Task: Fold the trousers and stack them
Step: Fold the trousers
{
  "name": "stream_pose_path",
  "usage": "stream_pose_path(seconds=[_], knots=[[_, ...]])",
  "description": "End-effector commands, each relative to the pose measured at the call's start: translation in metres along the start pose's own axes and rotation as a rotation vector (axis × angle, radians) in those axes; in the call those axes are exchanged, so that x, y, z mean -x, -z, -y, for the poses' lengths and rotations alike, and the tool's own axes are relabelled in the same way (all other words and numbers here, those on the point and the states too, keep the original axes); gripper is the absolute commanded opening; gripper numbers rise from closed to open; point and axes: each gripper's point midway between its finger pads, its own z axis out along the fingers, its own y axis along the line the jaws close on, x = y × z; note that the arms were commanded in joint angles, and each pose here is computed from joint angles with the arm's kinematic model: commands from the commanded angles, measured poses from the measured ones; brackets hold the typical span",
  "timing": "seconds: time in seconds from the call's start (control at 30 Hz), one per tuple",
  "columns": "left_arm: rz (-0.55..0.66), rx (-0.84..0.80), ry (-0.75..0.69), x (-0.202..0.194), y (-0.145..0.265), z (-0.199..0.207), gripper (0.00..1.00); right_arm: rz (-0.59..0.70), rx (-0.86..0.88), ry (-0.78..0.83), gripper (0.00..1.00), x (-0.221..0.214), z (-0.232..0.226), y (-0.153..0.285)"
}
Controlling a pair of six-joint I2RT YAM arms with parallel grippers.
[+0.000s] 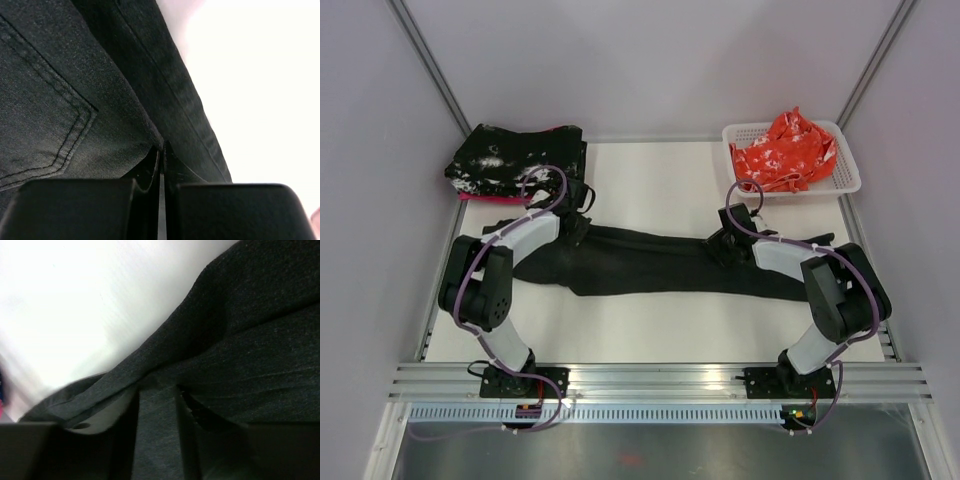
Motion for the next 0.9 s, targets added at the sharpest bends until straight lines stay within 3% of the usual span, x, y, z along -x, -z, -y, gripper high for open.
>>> stream_pose_path(seconds=[0.0, 0.1, 0.17, 0.33, 0.43, 0.77, 0.87], knots=[[0.062, 0.012, 0.026, 0.011, -0.009, 0.013, 0.02, 0.048, 0.048, -0.012, 0.36, 0.011, -0.025, -0.003], [0.078, 0.027, 0.017, 0.015, -0.013, 0.015, 0.02, 0.051, 0.040, 0.013, 0.25, 0.015, -0.030, 0.001], [0.100, 0.033, 0.008, 0.020, -0.012, 0.018, 0.02, 0.056, 0.057, 0.051, 0.25, 0.019, -0.043, 0.006], [0.189, 0.062, 0.006, 0.040, -0.010, 0.021, 0.02, 0.055, 0.019, 0.128, 0.49, 0.023, -0.040, 0.024], [0.215, 0.070, -0.016, 0.042, -0.022, 0.023, 0.02, 0.091, -0.022, 0.123, 0.57, 0.027, -0.023, 0.034], [0.138, 0.135, -0.068, 0.018, -0.059, 0.012, 0.02, 0.232, -0.151, 0.061, 0.58, 0.044, 0.038, 0.061], [0.135, 0.144, -0.081, 0.016, -0.062, 0.009, 0.02, 0.317, -0.194, 0.026, 0.58, 0.066, 0.057, 0.065]])
